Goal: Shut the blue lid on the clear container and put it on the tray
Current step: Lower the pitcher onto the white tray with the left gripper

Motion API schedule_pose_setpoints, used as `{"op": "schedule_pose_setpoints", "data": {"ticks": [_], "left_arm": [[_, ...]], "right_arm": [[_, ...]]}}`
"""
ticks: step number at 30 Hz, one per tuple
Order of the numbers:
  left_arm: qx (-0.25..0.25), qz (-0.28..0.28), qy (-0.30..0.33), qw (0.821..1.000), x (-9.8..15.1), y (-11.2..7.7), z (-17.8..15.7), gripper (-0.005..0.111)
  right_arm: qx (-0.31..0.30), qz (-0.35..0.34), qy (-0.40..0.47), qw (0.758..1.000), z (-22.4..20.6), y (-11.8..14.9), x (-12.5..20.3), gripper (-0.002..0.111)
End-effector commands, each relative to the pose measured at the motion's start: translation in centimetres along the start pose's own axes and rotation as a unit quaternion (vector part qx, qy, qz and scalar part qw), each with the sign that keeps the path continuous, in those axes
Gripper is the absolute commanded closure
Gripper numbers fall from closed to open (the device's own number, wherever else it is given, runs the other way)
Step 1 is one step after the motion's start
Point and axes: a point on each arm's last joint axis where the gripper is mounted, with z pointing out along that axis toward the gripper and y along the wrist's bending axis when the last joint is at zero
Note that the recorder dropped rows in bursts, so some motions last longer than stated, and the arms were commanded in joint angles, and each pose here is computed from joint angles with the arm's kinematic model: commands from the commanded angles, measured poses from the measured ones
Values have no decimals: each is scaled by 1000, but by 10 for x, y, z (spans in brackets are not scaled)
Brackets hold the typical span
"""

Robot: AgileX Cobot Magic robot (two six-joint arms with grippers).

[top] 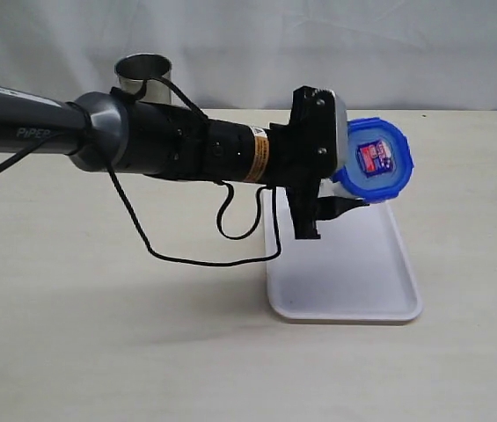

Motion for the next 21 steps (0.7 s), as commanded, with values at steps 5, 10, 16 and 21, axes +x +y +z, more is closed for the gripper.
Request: {"op": "schedule_pose_setpoints", "data": {"ticks": [5, 10, 16, 21], "left_arm": [[-12, -203, -110, 973, -12, 17, -11, 107], [-19, -294, -146, 944, -5, 15, -5, 107], [-1, -297, -117, 948, 14, 2, 6, 107], [11, -279, -74, 957, 25, -6, 11, 107]], "right_arm": [[3, 4, -1, 1000, -1, 0, 1, 103], [3, 4, -1, 1000, -1, 0, 1, 103], [3, 4, -1, 1000, -1, 0, 1, 103], [3, 4, -2, 1000, -1, 0, 1, 103]]}}
